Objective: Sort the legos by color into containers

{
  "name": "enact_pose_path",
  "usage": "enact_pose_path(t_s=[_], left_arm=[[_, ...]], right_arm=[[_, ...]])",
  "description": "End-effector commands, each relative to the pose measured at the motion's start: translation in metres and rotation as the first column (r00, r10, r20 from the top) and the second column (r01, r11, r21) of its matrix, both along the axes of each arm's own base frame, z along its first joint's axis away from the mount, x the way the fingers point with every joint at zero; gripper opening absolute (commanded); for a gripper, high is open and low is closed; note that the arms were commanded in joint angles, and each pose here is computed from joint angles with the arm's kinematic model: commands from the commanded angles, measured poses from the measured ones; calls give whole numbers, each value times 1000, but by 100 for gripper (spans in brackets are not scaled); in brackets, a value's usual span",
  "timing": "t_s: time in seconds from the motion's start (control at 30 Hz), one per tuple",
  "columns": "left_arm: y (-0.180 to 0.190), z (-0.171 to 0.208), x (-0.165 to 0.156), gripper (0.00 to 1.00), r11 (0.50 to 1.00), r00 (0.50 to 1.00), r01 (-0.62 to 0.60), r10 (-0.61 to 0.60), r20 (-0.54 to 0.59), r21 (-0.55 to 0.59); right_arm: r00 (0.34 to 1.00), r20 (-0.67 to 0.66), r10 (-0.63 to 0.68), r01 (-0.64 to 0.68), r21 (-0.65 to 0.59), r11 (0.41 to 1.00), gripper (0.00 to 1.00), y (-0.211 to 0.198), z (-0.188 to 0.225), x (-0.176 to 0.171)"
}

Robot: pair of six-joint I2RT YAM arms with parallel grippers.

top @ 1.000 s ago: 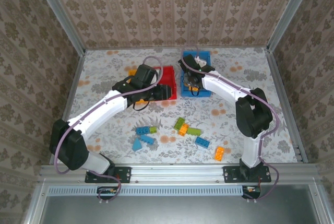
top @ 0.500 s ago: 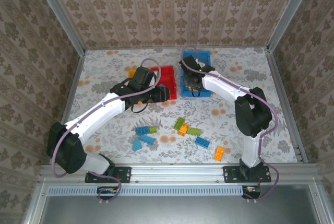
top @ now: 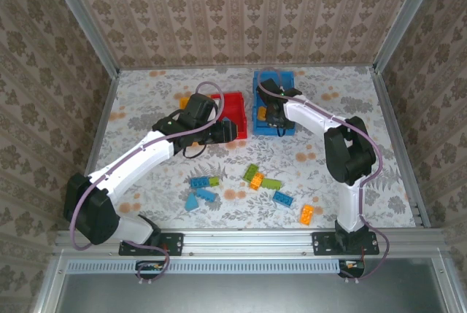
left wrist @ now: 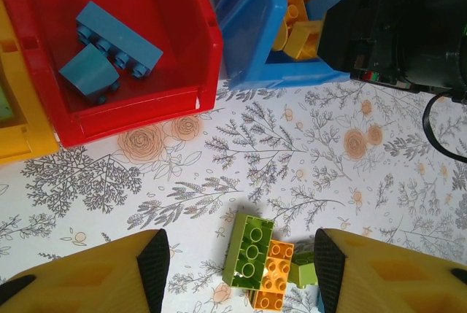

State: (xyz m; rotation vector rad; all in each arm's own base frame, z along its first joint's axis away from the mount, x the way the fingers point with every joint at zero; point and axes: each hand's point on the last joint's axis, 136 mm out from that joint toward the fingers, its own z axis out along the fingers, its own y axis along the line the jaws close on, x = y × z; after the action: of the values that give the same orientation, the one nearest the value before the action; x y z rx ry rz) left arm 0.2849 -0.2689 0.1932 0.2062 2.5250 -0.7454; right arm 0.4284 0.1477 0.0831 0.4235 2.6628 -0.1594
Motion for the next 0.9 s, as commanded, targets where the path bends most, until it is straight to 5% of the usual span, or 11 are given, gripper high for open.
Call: enact_pose_path(t_s=[0.0,0.37,0.53,0.73,0.87], left_arm=[[4,4,-3,58,1000,1000,-8,8,12,3],[19,4,-3,57,998,998,-56,55,20,42],[47,1,-7,57,990,992,-128,128,2,54],[92,-14,-21,57,972,975,-212,217,-42,104],[116,-29,-37,58,960,962,-239,255,-97,147]], right_arm=[[1000,15,25,-24,-71,997,26,-9,18,-1],[973,208,100,-98,-18,995,24,17,75,-3],[888,398,230,-268,41,963,33,39,117,-21],[643,567,515,-647,42,761,56,85,136,-91],[495,613,616,-789,22,613,74,97,127,-148]])
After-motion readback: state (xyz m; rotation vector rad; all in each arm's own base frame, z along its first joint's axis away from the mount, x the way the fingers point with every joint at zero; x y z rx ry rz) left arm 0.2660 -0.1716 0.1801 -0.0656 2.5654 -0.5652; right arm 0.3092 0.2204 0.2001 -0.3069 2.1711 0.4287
